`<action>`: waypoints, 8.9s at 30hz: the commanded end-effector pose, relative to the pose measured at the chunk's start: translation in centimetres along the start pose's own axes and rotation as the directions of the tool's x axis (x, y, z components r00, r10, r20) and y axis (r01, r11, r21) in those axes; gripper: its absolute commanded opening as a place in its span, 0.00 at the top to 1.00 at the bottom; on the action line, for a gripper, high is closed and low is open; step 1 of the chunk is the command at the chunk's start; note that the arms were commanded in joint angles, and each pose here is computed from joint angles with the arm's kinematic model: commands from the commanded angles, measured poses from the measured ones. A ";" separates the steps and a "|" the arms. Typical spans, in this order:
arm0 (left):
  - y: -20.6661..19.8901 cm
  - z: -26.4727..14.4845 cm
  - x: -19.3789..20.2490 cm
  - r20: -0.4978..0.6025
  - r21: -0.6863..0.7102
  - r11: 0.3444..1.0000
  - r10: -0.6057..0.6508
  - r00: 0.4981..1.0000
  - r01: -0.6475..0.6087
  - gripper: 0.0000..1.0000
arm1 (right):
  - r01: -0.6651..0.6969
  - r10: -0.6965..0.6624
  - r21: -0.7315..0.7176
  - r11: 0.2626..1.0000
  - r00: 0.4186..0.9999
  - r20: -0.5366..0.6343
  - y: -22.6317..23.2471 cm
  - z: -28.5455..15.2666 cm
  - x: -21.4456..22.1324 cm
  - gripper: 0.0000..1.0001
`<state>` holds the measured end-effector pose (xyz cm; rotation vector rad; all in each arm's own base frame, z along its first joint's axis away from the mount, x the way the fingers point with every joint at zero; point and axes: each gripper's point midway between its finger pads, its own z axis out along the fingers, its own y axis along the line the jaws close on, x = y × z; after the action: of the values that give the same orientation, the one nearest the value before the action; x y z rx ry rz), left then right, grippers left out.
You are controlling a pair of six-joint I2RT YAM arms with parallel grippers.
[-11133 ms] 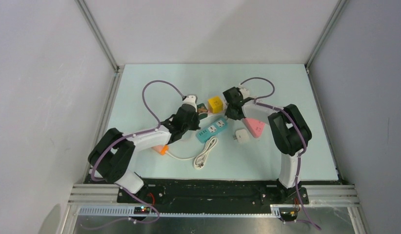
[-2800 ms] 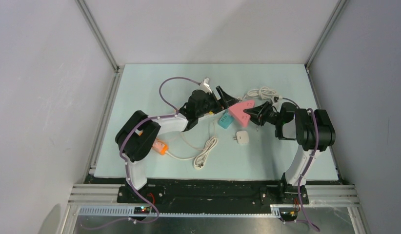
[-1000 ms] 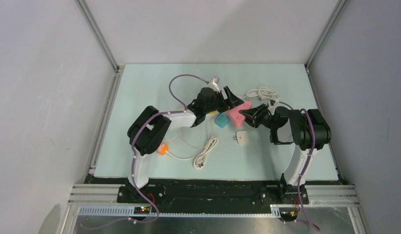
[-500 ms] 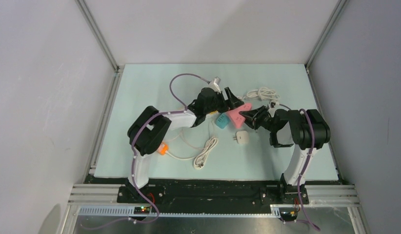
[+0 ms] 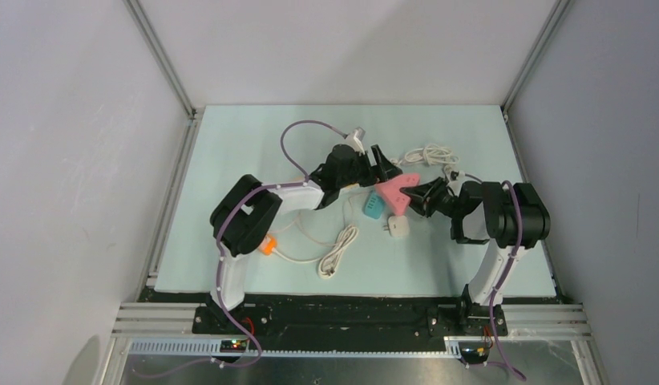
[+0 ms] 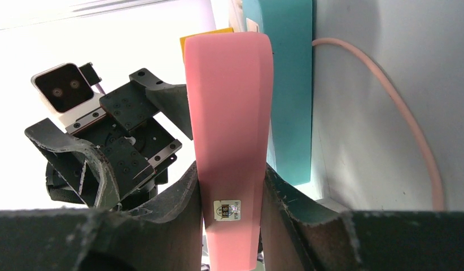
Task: Insert the plug
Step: Insert the plug into the socket.
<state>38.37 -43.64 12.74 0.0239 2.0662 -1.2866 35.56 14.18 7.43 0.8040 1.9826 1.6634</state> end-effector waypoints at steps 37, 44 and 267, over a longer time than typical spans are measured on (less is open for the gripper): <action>-4.4 -4.3 -2.4 0.068 0.035 0.993 0.110 0.992 -0.112 0.13 | 0.112 -0.100 0.110 0.988 0.989 -0.109 -3.8 -0.8 -0.5 1.00; -4.3 -3.9 -2.1 0.055 0.042 0.993 0.104 0.993 -0.106 0.13 | 0.059 -0.044 0.154 0.986 0.995 -0.095 -4.9 -1.0 -0.5 1.00; -2.1 -14.6 -7.6 0.085 -0.249 0.946 0.235 0.968 -0.208 0.01 | 0.621 -0.685 0.704 0.346 0.680 -0.263 -0.6 -4.7 7.6 0.14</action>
<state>35.11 -33.62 20.48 0.0690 2.1227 -0.9479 25.75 15.78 6.49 0.1611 2.5110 0.2776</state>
